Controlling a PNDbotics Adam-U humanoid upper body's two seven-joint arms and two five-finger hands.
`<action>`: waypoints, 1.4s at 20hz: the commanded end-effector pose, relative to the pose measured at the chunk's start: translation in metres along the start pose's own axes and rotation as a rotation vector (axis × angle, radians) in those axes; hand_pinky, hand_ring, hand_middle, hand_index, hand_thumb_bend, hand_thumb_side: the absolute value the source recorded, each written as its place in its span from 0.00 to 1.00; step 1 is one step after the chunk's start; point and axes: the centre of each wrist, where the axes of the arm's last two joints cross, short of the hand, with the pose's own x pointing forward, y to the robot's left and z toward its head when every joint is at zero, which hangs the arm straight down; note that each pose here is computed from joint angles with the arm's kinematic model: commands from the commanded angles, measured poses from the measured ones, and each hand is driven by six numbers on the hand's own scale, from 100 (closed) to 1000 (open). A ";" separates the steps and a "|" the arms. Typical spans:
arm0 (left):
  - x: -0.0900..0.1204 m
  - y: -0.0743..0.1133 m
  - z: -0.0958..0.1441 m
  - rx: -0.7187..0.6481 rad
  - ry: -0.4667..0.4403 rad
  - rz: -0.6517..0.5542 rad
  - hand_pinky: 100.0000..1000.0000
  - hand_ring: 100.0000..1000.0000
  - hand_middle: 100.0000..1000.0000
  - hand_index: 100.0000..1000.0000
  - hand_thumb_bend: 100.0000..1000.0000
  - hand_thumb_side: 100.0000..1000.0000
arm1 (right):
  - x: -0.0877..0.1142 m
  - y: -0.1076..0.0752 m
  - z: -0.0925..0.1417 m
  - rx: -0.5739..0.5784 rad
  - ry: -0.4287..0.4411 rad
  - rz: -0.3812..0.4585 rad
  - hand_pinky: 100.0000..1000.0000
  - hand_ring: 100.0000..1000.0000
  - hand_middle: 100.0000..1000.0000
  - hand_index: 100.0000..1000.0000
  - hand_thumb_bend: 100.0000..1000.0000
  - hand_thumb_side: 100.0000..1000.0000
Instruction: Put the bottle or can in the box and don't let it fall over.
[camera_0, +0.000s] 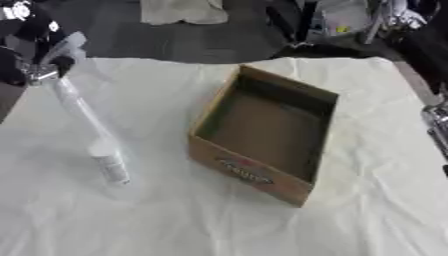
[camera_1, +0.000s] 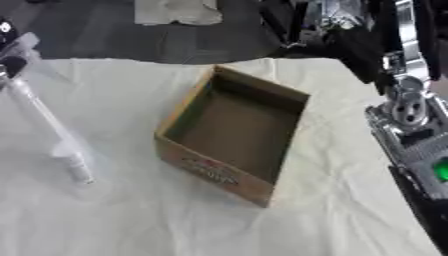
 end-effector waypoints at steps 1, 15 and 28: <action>0.009 0.016 0.008 0.037 -0.005 -0.041 0.55 0.29 0.37 0.43 0.00 0.15 | 0.006 -0.005 -0.004 -0.009 -0.023 0.007 0.90 0.73 0.70 0.73 0.00 0.40; 0.017 0.021 0.009 0.049 -0.036 -0.038 0.53 0.26 0.35 0.41 0.00 0.15 | 0.005 -0.005 -0.003 -0.010 -0.015 0.004 0.90 0.73 0.70 0.73 0.00 0.40; 0.033 0.030 0.008 0.079 -0.079 -0.043 0.52 0.24 0.33 0.39 0.00 0.12 | 0.005 -0.004 -0.003 -0.009 -0.011 -0.001 0.90 0.73 0.69 0.73 0.00 0.40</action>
